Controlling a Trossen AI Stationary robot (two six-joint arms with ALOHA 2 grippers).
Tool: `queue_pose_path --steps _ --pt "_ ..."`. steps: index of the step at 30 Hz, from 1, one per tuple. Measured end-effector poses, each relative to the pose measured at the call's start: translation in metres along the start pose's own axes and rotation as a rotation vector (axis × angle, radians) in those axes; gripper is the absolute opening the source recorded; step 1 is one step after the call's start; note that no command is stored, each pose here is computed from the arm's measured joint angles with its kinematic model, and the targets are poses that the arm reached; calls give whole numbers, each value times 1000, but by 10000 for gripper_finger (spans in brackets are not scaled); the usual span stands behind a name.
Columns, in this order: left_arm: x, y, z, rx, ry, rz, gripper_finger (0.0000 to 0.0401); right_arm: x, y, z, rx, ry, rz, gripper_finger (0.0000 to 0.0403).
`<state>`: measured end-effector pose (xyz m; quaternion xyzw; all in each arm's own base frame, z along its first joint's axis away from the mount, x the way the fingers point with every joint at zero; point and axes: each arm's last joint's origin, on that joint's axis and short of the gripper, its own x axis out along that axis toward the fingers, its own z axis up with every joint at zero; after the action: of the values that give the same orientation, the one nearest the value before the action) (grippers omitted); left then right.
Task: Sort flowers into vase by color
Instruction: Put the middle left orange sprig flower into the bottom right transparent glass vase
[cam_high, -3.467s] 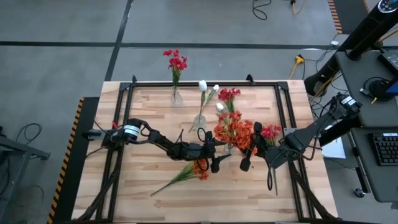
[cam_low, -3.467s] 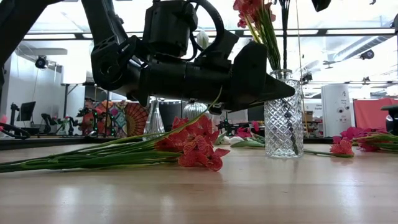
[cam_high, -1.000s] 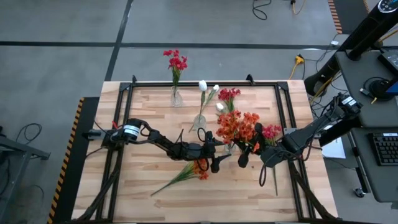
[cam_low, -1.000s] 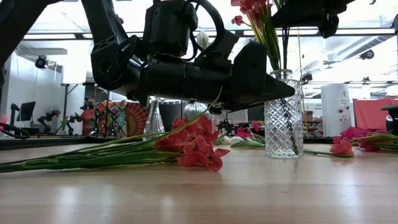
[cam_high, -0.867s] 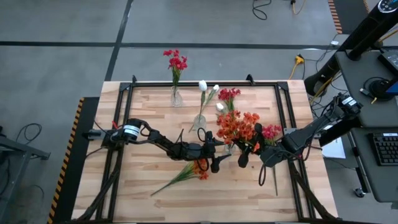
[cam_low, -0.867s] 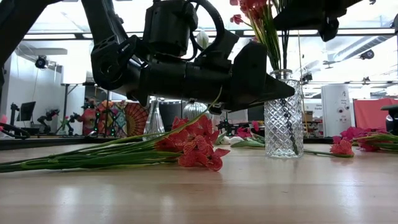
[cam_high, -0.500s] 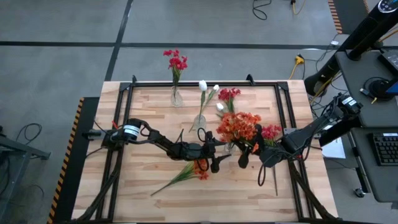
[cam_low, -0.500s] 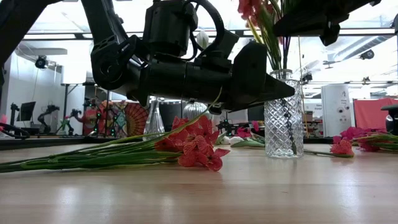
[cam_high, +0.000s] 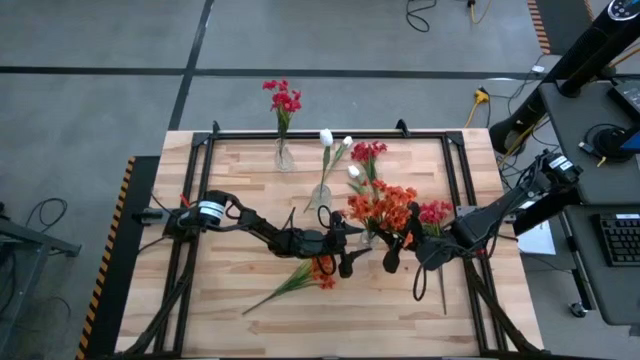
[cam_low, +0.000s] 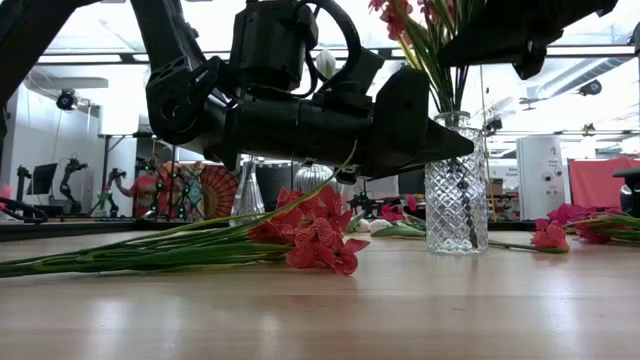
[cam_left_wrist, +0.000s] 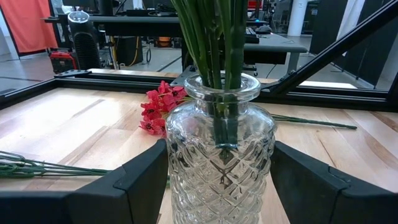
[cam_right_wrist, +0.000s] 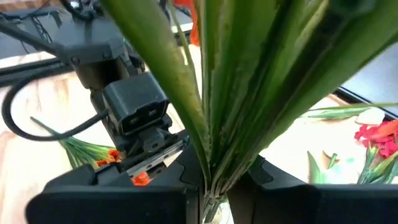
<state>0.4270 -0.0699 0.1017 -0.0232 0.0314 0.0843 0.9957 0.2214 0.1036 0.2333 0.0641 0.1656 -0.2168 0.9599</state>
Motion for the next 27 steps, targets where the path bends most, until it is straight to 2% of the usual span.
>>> queue_pose_path --steps 7,27 --pt "0 0 0 1 2 0 245 8 5 -10 -40 36 -4 38" --pt "0 0 -1 2 6 0 245 9 7 -14 -54 58 14 38"
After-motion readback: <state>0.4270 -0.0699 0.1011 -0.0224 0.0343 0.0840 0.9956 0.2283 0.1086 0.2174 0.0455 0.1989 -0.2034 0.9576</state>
